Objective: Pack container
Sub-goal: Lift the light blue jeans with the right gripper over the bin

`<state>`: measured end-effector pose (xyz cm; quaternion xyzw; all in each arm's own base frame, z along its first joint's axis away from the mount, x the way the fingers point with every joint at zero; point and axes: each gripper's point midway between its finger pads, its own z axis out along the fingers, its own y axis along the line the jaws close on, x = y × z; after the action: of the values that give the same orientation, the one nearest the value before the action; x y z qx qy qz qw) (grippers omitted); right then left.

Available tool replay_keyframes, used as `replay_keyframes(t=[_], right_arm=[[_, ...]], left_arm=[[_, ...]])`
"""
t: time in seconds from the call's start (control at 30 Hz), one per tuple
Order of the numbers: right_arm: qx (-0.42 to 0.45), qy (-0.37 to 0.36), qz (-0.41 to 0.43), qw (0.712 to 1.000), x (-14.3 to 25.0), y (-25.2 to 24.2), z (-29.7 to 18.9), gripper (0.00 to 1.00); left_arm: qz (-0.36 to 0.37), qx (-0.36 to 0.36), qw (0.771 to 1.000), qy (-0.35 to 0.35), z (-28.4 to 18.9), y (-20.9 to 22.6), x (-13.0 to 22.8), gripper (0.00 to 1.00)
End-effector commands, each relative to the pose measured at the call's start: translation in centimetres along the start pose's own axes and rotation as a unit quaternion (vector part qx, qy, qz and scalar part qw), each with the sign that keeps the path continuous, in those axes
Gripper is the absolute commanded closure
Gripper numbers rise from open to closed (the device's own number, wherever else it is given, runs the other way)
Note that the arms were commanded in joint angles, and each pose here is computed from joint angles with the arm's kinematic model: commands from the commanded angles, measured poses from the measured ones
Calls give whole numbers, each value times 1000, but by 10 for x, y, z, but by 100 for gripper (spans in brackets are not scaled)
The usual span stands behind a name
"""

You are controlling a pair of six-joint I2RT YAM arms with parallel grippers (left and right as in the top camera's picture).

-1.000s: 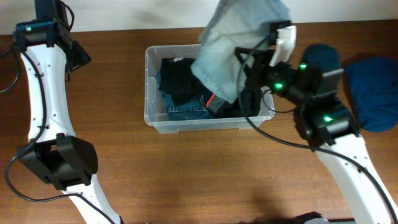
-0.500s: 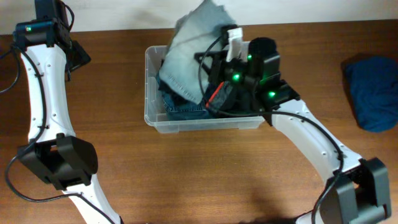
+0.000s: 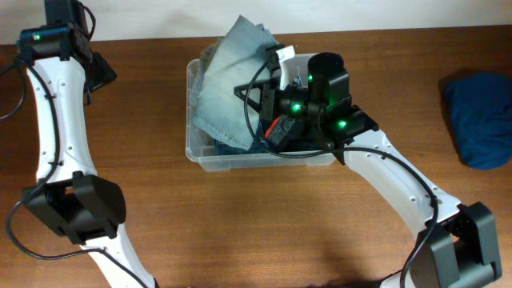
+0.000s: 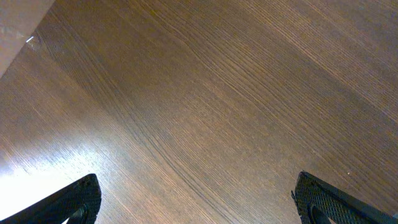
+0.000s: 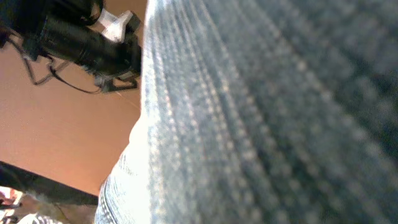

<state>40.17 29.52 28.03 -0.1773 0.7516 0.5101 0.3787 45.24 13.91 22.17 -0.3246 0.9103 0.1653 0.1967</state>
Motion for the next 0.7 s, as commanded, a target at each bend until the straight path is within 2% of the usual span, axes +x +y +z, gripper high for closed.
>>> replay_keyframes(t=[0.0, 0.2, 0.67], right_arm=[[-69, -39, -30, 996, -36, 48, -10, 96], [-103, -67, -27, 992, -52, 65, -14, 96], [-90, -2, 25, 996, -18, 39, 1, 96]], left_arm=[[0, -4, 1000, 0, 2, 1, 0, 1], [0, -4, 1000, 0, 2, 1, 0, 0], [0, -4, 1000, 0, 2, 1, 0, 1]])
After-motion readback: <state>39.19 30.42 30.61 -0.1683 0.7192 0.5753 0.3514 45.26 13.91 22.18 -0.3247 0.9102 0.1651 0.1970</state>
